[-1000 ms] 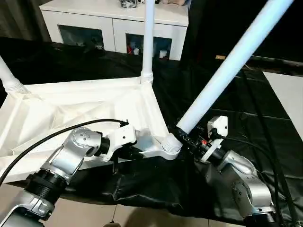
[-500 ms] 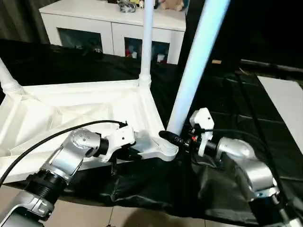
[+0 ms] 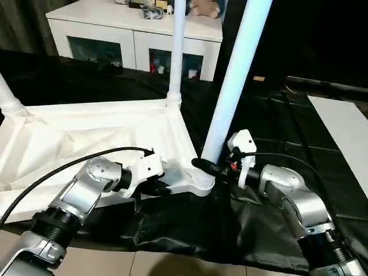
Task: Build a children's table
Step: Insert table leg to table base, then rotate leg to tighten
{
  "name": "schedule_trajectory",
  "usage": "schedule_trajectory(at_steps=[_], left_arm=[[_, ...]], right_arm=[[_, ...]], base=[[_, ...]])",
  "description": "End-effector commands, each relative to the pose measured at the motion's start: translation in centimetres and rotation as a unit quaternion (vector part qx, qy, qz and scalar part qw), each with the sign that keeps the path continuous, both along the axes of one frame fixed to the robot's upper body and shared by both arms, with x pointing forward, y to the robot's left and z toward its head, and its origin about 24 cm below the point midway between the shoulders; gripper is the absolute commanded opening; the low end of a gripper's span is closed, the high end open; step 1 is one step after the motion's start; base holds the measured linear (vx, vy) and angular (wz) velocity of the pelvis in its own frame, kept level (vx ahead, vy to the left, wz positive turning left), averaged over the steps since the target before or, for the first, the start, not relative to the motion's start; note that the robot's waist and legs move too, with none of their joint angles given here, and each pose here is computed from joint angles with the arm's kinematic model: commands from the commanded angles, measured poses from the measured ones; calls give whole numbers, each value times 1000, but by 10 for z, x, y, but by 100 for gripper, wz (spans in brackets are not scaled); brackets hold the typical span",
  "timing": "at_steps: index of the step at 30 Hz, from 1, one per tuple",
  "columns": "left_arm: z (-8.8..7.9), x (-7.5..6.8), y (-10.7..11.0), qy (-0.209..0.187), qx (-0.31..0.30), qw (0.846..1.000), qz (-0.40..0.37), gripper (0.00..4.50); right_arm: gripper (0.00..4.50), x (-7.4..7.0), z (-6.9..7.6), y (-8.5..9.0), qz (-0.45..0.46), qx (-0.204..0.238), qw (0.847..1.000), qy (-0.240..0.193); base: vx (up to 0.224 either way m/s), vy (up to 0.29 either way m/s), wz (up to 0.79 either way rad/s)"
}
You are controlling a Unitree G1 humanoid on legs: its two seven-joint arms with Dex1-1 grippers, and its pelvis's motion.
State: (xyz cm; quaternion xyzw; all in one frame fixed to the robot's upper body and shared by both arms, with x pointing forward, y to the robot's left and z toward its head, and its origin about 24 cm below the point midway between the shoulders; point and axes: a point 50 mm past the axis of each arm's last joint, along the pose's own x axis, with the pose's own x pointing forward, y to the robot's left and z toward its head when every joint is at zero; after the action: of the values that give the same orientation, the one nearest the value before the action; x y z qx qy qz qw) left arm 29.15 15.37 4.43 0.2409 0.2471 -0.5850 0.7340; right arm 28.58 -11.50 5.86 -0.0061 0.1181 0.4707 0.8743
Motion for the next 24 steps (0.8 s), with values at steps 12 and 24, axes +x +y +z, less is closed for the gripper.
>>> schedule_trajectory(at_steps=[12,24], left_arm=[[10,33,-35,-37,-26,988,147,0],[30,23,-137,-32,-121,985,115,0]], right_arm=[[182,12,-80,-3,-268,-79,949,147],[182,29,-84,27,-333,-90,924,164]], base=[[-24,12,-4],[-13,11,0]])
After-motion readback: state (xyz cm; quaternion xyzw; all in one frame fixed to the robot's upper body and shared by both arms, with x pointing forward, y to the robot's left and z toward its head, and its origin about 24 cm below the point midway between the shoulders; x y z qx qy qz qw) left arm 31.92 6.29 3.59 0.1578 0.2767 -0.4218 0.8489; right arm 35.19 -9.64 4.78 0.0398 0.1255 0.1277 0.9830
